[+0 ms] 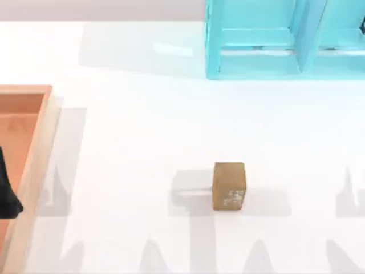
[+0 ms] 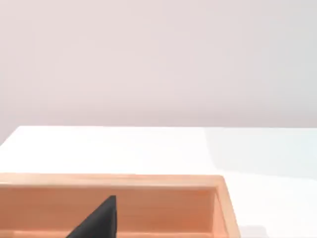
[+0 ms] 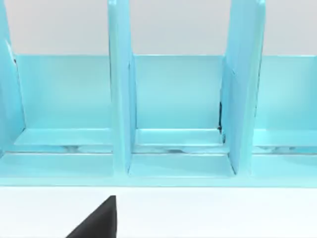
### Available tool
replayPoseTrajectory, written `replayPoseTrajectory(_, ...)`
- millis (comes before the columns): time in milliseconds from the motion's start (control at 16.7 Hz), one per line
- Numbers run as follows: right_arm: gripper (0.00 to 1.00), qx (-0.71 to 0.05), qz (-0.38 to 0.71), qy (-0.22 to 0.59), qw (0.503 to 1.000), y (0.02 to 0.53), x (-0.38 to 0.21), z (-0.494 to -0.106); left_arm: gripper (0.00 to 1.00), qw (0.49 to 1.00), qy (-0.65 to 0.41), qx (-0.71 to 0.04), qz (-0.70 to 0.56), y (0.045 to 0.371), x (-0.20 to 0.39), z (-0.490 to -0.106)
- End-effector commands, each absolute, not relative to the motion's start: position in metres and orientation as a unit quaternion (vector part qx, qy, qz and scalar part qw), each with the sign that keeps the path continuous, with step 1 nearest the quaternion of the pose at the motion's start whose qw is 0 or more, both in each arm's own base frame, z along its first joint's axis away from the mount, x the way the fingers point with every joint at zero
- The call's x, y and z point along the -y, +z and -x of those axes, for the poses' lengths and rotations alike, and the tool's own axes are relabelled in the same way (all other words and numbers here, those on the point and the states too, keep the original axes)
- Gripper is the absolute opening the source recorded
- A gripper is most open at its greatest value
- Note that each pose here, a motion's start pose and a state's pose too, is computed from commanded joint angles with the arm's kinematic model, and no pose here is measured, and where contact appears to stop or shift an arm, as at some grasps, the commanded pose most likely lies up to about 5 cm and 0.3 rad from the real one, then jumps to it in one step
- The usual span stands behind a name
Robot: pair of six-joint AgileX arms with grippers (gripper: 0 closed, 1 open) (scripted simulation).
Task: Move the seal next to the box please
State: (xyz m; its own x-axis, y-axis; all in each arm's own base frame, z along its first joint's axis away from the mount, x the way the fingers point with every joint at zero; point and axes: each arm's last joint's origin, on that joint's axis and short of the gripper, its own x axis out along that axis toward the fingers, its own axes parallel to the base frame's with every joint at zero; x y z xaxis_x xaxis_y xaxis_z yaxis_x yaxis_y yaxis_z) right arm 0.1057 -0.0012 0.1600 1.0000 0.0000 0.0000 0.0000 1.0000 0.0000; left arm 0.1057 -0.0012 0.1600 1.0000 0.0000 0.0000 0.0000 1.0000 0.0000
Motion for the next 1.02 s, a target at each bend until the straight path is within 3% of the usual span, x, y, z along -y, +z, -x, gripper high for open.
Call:
replayPoseTrajectory(240, 1.00, 0.000, 0.000, 0.000, 1.000, 0.160, 0.001, -0.106, 1.00, 1.000, -0.002, -0.015, 0.003, 0.162, 0.002, -0.106)
replayPoseTrajectory(540, 1.00, 0.000, 0.000, 0.000, 1.000, 0.160, 0.001, -0.106, 1.00, 0.993, -0.013, -0.114, 0.031, 0.188, 0.007, -0.115)
replayPoseTrajectory(1020, 1.00, 0.000, 0.000, 0.000, 1.000, 0.160, 0.001, -0.106, 1.00, 0.953, -0.051, -0.269, 0.129, 0.308, 0.041, -0.174)
